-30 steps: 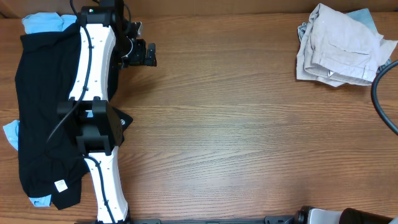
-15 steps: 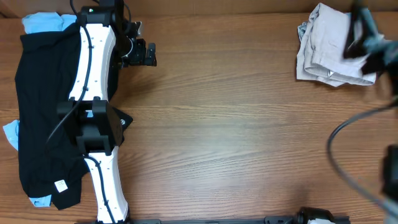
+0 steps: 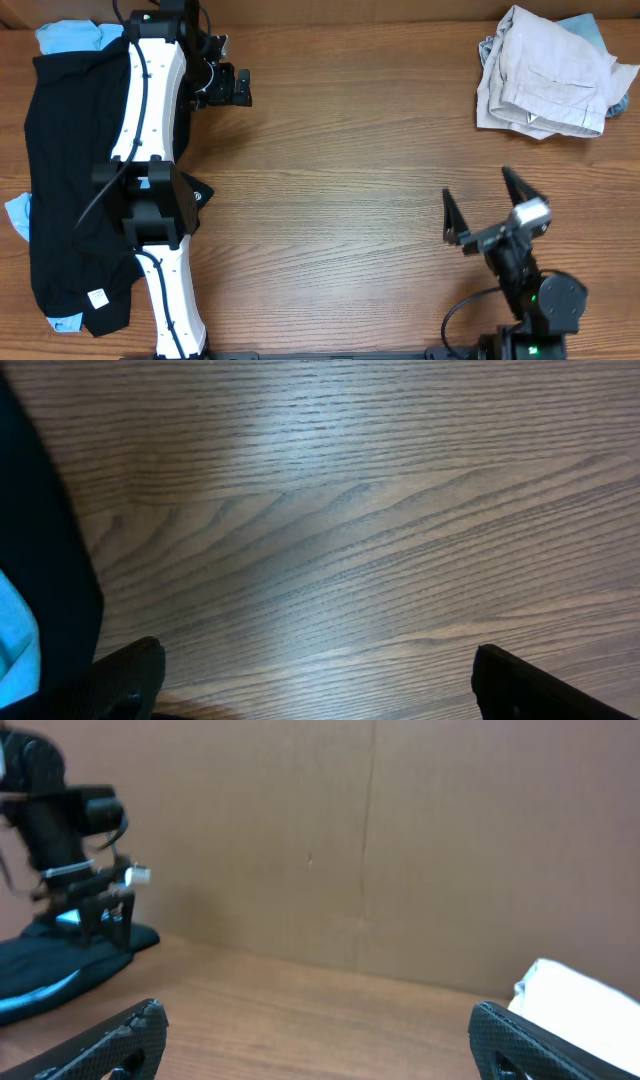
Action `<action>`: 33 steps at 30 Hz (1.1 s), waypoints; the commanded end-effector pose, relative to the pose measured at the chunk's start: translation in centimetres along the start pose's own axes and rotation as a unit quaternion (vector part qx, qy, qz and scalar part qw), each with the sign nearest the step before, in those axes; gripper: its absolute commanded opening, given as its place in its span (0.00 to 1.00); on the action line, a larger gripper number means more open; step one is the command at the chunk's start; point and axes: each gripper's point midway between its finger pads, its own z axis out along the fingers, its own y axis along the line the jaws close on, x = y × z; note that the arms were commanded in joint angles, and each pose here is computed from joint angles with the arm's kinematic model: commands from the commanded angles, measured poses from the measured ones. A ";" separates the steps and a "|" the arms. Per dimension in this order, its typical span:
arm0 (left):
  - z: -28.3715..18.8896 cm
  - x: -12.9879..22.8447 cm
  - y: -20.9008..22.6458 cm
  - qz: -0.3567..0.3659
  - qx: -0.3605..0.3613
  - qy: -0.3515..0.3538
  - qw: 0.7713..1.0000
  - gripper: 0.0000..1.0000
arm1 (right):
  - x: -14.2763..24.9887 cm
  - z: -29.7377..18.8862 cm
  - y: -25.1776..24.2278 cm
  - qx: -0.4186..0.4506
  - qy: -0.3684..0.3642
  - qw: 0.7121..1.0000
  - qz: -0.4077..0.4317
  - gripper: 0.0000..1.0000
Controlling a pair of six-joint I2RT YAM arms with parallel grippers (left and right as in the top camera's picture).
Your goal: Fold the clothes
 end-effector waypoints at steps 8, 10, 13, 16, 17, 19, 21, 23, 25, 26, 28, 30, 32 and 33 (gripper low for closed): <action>0.0 0.1 0.1 -0.003 -0.002 0.001 1.000 1.00 | 4.1 -2.3 -0.5 0.037 -0.005 0.999 -0.001 1.00; 0.0 0.1 0.1 -0.003 -0.002 0.001 1.000 1.00 | 4.8 -2.4 -0.9 0.049 0.009 0.999 0.004 1.00; 0.0 0.1 0.1 -0.003 -0.002 0.001 1.000 1.00 | 5.0 -2.6 -2.1 0.085 0.013 0.996 0.005 1.00; 0.0 0.1 0.1 -0.003 -0.002 0.001 1.000 1.00 | 5.8 -2.9 -3.2 0.119 0.028 0.993 0.008 1.00; 0.0 0.1 0.1 -0.003 -0.002 0.001 1.000 1.00 | 6.8 -3.1 -3.4 0.126 0.049 0.991 0.012 1.00; 0.0 0.1 0.1 -0.003 -0.002 0.001 1.000 1.00 | 8.4 -3.4 -3.3 0.126 0.080 0.989 0.020 1.00; 0.0 0.1 0.0 -0.002 -0.002 0.001 1.000 1.00 | 8.5 -3.5 -3.3 0.127 0.081 0.988 0.020 1.00; 0.0 0.1 0.1 -0.003 -0.002 0.001 1.000 1.00 | 8.3 -3.5 -3.2 0.124 0.077 0.989 0.019 1.00; 0.0 0.1 0.1 -0.003 -0.002 0.001 1.000 1.00 | 8.3 -3.5 -3.3 0.125 0.077 0.989 0.019 1.00; 0.0 0.1 0.1 -0.003 -0.002 0.001 1.000 1.00 | 8.3 -3.5 -3.3 0.125 0.077 0.989 0.019 1.00; 0.0 0.1 0.1 -0.003 -0.002 0.001 1.000 1.00 | 8.3 -3.5 -3.3 0.125 0.077 0.989 0.019 1.00; 0.0 0.1 0.1 -0.003 -0.002 0.001 1.000 1.00 | 8.3 -3.5 -3.3 0.125 0.077 0.989 0.019 1.00; 0.0 0.1 0.1 -0.003 -0.002 0.001 1.000 1.00 | 8.3 -3.5 -3.3 0.125 0.077 0.989 0.019 1.00; 0.0 0.1 0.1 -0.003 -0.002 0.001 1.000 1.00 | 8.3 -3.5 -3.3 0.125 0.077 0.989 0.019 1.00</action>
